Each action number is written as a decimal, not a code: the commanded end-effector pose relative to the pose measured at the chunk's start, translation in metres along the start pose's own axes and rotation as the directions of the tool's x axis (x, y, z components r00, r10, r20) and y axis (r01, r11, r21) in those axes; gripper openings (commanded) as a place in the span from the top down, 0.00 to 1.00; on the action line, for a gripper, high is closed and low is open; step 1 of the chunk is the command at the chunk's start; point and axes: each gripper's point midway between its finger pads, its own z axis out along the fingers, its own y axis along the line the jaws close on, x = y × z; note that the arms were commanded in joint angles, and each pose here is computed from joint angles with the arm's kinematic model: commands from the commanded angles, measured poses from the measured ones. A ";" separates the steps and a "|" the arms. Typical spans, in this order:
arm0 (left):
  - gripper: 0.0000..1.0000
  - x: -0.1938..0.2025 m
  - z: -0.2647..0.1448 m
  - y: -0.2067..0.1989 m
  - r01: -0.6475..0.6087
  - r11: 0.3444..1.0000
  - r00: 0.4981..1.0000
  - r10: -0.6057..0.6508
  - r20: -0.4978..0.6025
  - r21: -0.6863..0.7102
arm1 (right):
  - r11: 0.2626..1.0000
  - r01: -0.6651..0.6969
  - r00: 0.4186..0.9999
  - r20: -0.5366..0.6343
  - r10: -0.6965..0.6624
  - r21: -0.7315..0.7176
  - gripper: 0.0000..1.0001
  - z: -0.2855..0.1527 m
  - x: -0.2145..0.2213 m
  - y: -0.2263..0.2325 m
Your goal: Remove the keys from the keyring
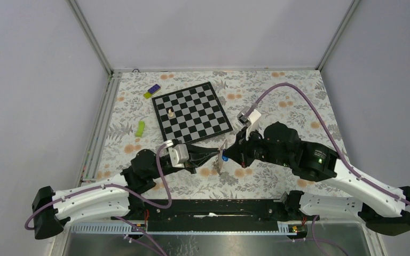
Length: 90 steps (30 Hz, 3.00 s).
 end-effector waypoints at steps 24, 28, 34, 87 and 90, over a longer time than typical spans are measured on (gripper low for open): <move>1.00 -0.073 -0.029 -0.001 -0.182 0.983 0.962 0.178 0.209 0.000 | 0.776 -0.497 0.710 0.333 0.621 -0.389 1.00 -0.017 -0.058 0.029; 1.00 -0.075 -0.029 -0.003 -0.191 0.982 0.957 0.185 0.222 0.007 | 0.738 -0.537 0.678 0.311 0.666 -0.410 1.00 -0.010 -0.052 0.027; 1.00 -0.079 -0.030 -0.006 -0.212 0.977 0.948 0.202 0.245 0.014 | 0.688 -0.584 0.633 0.289 0.718 -0.430 1.00 -0.002 -0.044 0.024; 1.00 -0.131 -0.073 -0.016 -0.781 0.611 0.536 0.761 0.365 -0.129 | 0.598 -0.474 0.671 0.174 0.721 -0.647 1.00 0.015 -0.075 0.079; 1.00 -0.132 -0.074 -0.020 -0.784 0.611 0.533 0.755 0.383 -0.113 | 0.583 -0.501 0.669 0.141 0.730 -0.640 1.00 0.021 -0.071 0.080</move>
